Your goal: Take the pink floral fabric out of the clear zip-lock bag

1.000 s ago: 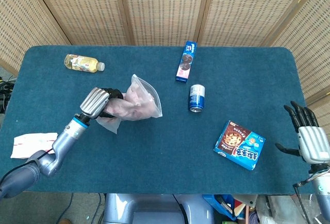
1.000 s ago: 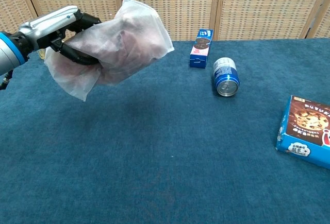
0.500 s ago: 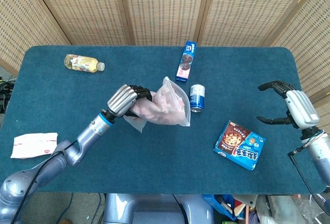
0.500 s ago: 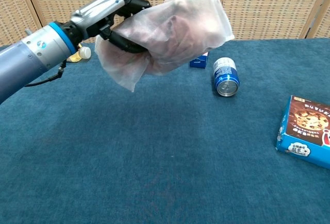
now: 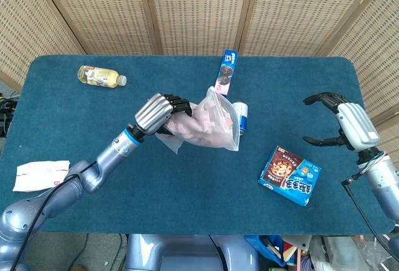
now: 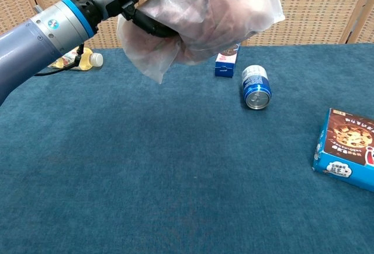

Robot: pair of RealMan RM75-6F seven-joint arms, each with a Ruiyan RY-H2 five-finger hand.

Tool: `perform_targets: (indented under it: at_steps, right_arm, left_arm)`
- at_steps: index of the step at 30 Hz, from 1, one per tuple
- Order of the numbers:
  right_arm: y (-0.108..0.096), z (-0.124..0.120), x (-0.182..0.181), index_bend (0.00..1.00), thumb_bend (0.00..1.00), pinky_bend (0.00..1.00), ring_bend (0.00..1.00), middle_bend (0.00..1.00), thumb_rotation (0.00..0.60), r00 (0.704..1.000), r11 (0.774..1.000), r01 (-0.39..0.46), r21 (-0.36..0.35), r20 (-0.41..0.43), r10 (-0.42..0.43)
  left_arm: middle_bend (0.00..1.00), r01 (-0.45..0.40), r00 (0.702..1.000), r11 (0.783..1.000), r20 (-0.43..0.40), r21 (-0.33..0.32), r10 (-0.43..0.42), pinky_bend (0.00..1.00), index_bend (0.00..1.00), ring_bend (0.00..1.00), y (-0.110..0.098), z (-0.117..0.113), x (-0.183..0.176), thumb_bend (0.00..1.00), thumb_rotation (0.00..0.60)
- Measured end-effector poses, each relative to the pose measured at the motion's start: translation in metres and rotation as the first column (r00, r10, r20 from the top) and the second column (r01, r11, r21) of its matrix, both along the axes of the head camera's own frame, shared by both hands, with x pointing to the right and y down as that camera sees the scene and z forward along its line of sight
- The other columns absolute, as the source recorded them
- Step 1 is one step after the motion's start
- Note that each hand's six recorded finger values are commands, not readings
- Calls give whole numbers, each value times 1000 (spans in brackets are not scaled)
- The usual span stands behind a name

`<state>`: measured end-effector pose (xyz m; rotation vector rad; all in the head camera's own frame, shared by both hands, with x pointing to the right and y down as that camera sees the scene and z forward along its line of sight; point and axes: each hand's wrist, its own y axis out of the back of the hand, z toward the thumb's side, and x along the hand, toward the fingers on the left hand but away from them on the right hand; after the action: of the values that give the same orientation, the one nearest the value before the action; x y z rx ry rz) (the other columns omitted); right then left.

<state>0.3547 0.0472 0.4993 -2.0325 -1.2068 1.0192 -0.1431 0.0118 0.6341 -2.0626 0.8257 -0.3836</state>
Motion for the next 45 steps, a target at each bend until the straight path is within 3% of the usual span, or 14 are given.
perform_targets:
  at_steps: [16,28,45]
  right_arm:
    - [-6,-3,-55,344,0,239,262,386,600,986,996,68,-64,160,-57]
    - [-10,6,-94,344,0,239,262,384,600,985,990,141,-21,107,-138]
    - [-6,5,-132,344,0,239,261,334,600,973,984,176,-11,151,-172]
  left_arm:
    - [524,-31,999,1000,-12,0,31,626,570,528,2,-6,34,390,600]
    - [524,-32,999,999,-36,-3,32,626,570,528,2,-13,45,391,600]
    - [524,-38,998,999,-52,-16,37,626,570,528,1,-17,56,391,600]
